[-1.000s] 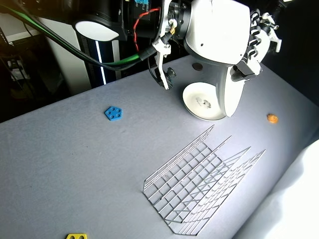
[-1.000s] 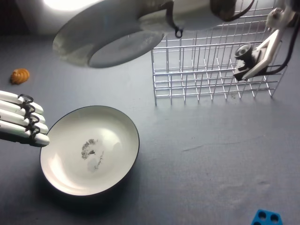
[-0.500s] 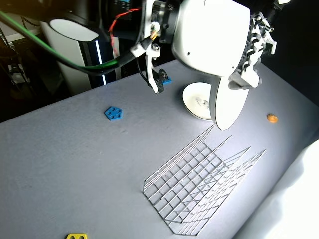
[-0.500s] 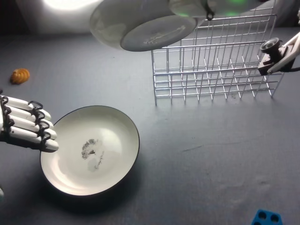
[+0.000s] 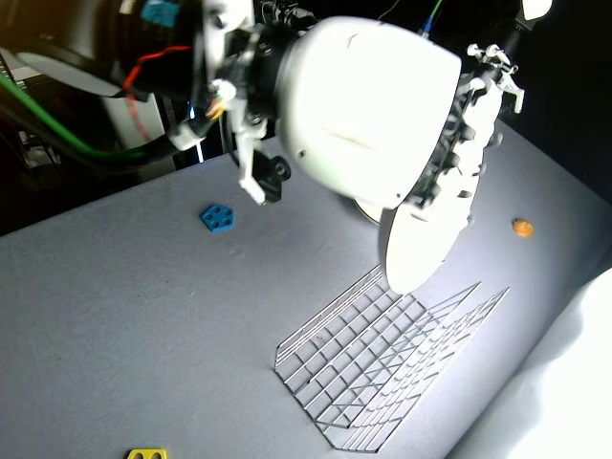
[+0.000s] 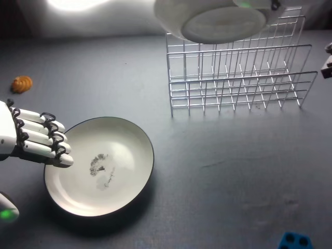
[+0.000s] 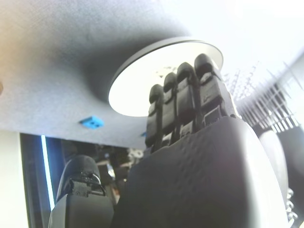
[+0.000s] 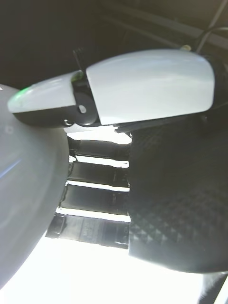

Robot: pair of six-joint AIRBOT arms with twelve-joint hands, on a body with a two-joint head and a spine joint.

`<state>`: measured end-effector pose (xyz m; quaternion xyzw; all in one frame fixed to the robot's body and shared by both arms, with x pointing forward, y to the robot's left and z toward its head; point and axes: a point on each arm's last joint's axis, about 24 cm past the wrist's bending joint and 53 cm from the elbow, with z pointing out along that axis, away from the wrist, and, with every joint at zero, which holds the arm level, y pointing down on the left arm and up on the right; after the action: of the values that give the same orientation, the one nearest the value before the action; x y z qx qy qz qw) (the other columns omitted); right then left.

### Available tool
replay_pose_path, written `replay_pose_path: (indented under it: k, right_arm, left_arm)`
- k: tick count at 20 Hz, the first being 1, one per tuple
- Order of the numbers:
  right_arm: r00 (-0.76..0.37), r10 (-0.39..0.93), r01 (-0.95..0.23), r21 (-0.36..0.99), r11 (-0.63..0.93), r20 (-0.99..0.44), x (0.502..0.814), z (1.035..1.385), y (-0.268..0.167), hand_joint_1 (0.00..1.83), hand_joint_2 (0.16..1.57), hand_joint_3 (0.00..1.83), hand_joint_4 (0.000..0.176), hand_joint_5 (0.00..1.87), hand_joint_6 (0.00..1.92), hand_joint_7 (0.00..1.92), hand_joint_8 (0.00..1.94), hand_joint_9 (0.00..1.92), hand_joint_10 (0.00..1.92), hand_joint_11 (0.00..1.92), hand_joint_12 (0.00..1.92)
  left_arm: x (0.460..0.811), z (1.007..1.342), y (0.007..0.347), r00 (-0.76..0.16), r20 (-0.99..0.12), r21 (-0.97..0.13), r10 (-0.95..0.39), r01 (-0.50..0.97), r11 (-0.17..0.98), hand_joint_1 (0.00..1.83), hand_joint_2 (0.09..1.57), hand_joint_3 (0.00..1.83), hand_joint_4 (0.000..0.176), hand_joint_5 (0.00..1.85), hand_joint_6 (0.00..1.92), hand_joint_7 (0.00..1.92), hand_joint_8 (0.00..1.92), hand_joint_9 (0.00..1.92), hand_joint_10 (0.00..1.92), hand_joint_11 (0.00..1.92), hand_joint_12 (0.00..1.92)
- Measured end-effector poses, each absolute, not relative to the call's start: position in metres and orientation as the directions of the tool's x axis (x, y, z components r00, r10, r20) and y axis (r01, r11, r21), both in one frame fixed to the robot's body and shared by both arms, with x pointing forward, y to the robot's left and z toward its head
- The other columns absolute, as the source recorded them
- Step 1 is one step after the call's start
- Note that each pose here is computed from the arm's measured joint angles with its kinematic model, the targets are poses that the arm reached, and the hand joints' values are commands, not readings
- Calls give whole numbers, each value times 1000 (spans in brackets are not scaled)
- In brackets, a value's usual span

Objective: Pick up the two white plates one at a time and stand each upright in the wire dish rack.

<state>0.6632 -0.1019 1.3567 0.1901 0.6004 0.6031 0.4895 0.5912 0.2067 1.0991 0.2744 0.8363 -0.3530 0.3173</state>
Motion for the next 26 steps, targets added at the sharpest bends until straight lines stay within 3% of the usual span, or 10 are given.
replay_pose_path:
  k: [7, 8, 12, 14, 18, 22, 24, 26]
  right_arm:
    - [-416, 831, -326, 914, 243, -369, 676, 1347, -131, 1187, 1169, 0, 24, 872, 1206, 905, 1081, 965, 579, 646, 1347]
    - [-415, 829, -318, 914, 253, -374, 679, 1343, -134, 1187, 1169, 0, 24, 872, 1208, 901, 1084, 961, 575, 637, 1356]
    - [-409, 829, -298, 914, 274, -382, 686, 1336, -143, 1194, 1158, 0, 24, 896, 1171, 924, 1047, 982, 583, 662, 1342]
    - [-394, 836, -293, 914, 280, -382, 690, 1336, -151, 1175, 1192, 0, 23, 837, 1261, 858, 1146, 933, 590, 624, 1374]
    - [-381, 840, -280, 914, 292, -385, 696, 1332, -160, 1190, 1165, 0, 24, 877, 1199, 920, 1059, 973, 587, 655, 1348]
    - [-359, 849, -272, 914, 301, -387, 703, 1331, -171, 1190, 1162, 0, 26, 880, 1189, 920, 1063, 973, 571, 666, 1340]
    - [-361, 854, -266, 919, 292, -375, 707, 1331, -171, 1182, 1176, 3, 23, 843, 1244, 903, 1089, 975, 566, 666, 1336]
    - [-364, 862, -251, 928, 274, -353, 713, 1329, -172, 1187, 1168, 2, 24, 860, 1217, 916, 1070, 986, 557, 667, 1333]
  left_arm:
    - [595, 1091, 208, -653, -717, -408, 243, 676, 613, 0, 1061, 0, 0, 198, 4, 190, 6, 157, 6, 0, 278]
    - [596, 1090, 208, -652, -718, -405, 244, 676, 616, 0, 1060, 0, 0, 156, 5, 154, 6, 122, 5, 0, 176]
    - [597, 1086, 209, -657, -712, -405, 248, 673, 619, 0, 1066, 2, 0, 145, 1, 130, 2, 99, 1, 0, 163]
    - [598, 1085, 211, -657, -712, -402, 247, 670, 625, 0, 1071, 2, 0, 156, 3, 144, 5, 112, 4, 0, 207]
    - [599, 1085, 212, -657, -712, -401, 246, 669, 626, 0, 1077, 3, 0, 184, 5, 169, 5, 137, 6, 0, 303]
    - [600, 1085, 213, -657, -713, -400, 245, 668, 628, 0, 1068, 0, 0, 152, 2, 142, 2, 116, 2, 0, 241]
    - [601, 1085, 214, -657, -713, -399, 244, 667, 629, 0, 1076, 1, 0, 164, 2, 159, 3, 132, 3, 0, 337]
    - [601, 1085, 214, -659, -712, -401, 243, 665, 630, 0, 1069, 0, 0, 113, 2, 99, 3, 69, 2, 0, 153]
